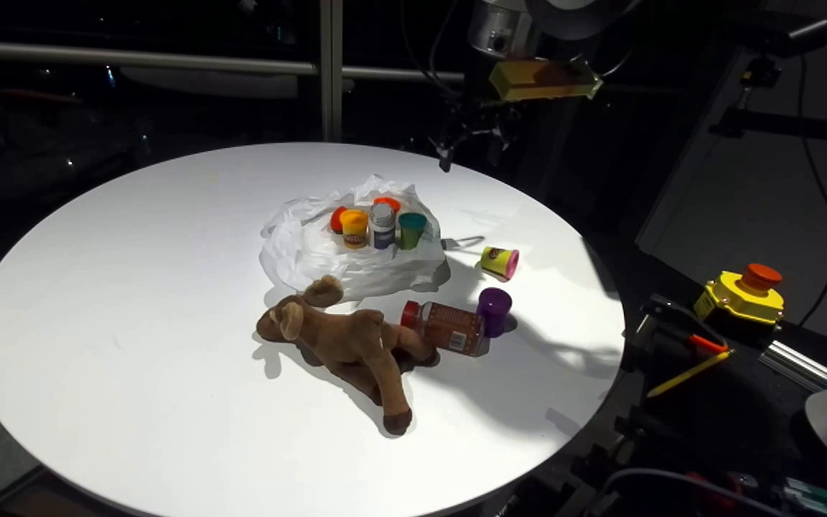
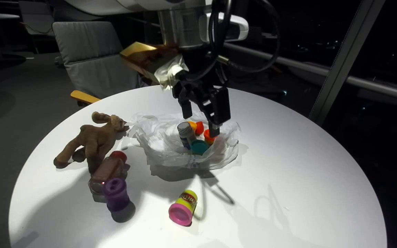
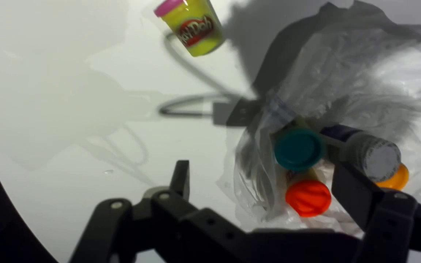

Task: Put all the contents in the white plastic bag

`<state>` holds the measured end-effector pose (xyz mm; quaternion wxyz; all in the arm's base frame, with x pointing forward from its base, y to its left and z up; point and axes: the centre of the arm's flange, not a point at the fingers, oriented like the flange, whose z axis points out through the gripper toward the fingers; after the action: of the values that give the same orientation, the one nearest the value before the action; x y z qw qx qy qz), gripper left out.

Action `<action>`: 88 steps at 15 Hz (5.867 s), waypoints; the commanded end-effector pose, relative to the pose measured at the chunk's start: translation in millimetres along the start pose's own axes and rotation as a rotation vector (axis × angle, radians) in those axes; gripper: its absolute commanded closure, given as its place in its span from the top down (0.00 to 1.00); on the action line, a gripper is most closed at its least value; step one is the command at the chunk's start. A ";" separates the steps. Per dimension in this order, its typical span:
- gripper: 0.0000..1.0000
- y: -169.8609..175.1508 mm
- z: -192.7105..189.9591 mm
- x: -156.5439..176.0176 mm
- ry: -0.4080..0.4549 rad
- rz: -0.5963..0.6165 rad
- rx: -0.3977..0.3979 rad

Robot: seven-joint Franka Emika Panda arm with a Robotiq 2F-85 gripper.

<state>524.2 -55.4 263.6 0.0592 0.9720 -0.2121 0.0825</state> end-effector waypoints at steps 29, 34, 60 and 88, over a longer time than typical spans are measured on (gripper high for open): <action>0.22 21.3 123.0 -52.6 -0.160 -0.191 -0.142; 0.21 -25.4 39.5 -26.6 -0.092 -0.126 -0.113; 1.00 -205.1 31.6 16.6 0.065 -0.055 0.049; 1.00 -45.8 79.4 -148.8 -0.218 0.457 0.011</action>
<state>425.1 31.4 165.3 0.0121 0.9086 -0.4171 -0.0190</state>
